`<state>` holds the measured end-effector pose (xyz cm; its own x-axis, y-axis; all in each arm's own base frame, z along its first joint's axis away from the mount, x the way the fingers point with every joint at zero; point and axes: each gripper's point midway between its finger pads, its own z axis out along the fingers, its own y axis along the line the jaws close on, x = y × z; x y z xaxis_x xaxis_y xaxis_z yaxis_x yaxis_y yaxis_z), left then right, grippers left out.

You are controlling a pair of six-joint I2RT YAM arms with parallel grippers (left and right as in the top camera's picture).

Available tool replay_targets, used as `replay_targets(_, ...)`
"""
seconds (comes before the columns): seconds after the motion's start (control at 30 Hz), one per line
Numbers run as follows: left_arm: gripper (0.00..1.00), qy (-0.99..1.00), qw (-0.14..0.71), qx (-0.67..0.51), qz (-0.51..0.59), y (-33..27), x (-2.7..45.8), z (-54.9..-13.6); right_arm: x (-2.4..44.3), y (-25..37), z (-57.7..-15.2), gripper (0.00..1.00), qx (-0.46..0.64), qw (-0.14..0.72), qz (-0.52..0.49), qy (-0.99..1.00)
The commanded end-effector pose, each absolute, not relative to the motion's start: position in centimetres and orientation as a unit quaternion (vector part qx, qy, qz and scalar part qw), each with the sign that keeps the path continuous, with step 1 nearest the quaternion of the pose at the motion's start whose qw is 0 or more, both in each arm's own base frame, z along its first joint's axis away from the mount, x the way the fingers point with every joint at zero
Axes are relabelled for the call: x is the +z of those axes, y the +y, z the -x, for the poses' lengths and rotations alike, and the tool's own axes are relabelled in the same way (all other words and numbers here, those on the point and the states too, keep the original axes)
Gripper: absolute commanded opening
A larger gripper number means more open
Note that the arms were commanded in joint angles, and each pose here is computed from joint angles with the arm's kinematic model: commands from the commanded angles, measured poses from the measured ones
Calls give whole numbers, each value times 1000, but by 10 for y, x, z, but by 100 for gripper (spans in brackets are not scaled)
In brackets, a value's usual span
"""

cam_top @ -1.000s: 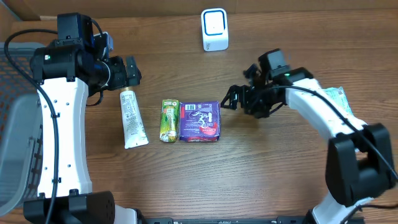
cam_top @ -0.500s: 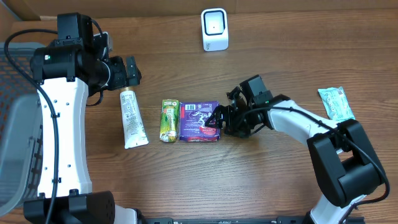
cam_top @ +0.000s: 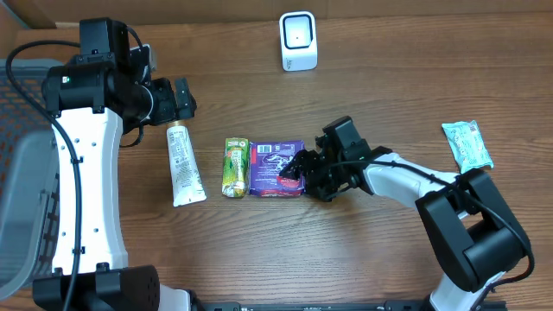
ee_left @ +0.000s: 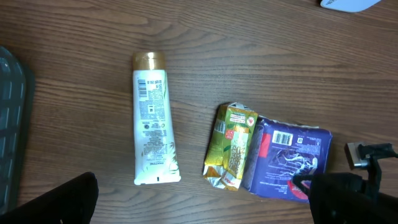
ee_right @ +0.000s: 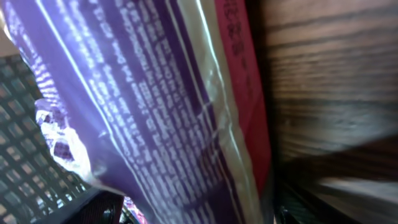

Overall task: Scan the item barcode
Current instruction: 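Move the right gripper to the purple pad pack and grasp it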

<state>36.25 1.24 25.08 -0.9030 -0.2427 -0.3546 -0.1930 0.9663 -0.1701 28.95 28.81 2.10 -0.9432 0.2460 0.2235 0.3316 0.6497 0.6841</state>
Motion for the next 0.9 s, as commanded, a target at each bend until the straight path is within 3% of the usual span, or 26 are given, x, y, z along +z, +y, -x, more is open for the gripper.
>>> replay_targets(0.0, 100, 973, 188, -68, 112, 11, 249, -365, 5, 277, -293, 72, -346, 47, 219, -911)
replay_targets(0.1, 100, 973, 188, -68, 112, 11, 249, -365, 4, 276, -294, 51, -342, 40, 220, -913)
replay_targets(0.2, 100, 973, 188, -68, 112, 11, 249, -365, 5, 278, -296, 21, -346, 35, 212, -913)
replay_targets(0.27, 100, 973, 188, -68, 112, 12, 249, -365, 8, 281, -296, 12, -356, 30, 192, -914)
replay_targets(0.37, 100, 973, 188, -68, 112, 12, 249, -365, 17, 288, -295, 6, -378, 30, 156, -912)
replay_targets(0.63, 100, 973, 188, -68, 112, 12, 249, -365, 64, 287, -304, 4, -406, -27, 24, -913)
replay_targets(0.87, 99, 973, 188, -68, 112, 11, 249, -365, 147, 262, -321, 4, -393, -91, -69, -913)
